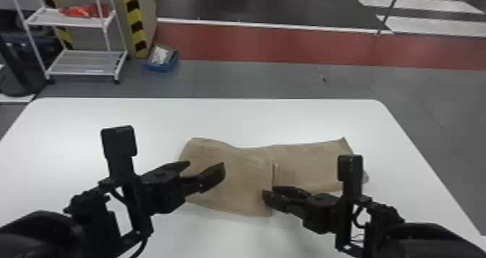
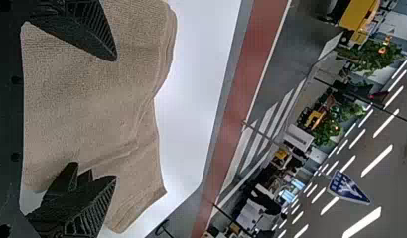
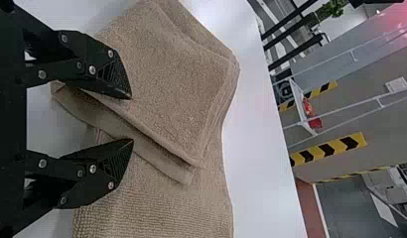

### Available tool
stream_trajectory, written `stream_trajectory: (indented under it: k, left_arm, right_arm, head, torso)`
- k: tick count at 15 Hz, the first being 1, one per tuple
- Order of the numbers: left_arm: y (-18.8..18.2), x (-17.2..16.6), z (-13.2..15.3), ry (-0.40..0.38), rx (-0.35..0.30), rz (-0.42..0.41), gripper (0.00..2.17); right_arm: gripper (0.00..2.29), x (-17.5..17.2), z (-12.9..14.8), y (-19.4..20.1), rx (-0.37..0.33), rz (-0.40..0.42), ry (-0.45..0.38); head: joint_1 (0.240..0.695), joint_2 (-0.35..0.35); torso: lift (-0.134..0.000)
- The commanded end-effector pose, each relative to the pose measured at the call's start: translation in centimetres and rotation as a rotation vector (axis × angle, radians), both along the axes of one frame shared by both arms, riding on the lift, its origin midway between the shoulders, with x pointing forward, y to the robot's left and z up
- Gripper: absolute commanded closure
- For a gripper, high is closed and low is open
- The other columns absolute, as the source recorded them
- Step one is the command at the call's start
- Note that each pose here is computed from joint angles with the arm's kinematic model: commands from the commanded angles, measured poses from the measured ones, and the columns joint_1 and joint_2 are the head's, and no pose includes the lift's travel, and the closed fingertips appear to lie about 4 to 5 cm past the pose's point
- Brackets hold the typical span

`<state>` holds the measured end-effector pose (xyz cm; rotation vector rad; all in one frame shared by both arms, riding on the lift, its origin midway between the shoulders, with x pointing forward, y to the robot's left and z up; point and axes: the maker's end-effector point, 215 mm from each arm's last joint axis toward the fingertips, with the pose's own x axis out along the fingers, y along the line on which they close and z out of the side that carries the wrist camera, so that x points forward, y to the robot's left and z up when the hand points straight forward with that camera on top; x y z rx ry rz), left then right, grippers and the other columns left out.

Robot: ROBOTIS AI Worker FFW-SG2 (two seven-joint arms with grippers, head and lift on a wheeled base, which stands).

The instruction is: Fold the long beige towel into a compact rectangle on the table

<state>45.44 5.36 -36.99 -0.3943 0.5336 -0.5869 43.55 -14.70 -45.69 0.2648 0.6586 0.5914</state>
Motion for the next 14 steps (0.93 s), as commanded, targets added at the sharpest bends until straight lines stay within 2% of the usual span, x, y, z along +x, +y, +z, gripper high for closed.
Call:
stream_trajectory:
  k: [1, 6, 11, 14]
  left_arm:
    - [0.0, -0.1, -0.1, 0.002, 0.000, 0.000, 0.03]
    - [-0.5, -0.3, -0.1, 0.003, -0.003, -0.009, 0.03]
    - [-0.6, -0.3, -0.1, 0.004, -0.003, -0.010, 0.03]
    - [-0.6, -0.3, -0.1, 0.004, -0.004, -0.010, 0.03]
  right_arm:
    - [0.68, -0.1, 0.3, -0.5, 0.004, -0.012, -0.004]
    - [0.68, -0.3, 0.8, -1.6, 0.005, -0.031, -0.007]
    - [0.68, 1.1, 1.0, -1.1, -0.003, -0.021, -0.014]
    - [0.68, 1.4, 0.5, -1.4, -0.038, -0.026, 0.003]
  head:
    - [0.695, -0.117]
    - [0.695, -0.137]
    - [0.695, -0.142]
    - [0.695, -0.140]
  torso:
    - [-0.124]
    - [-0.124]
    - [-0.124]
    - [-0.124]
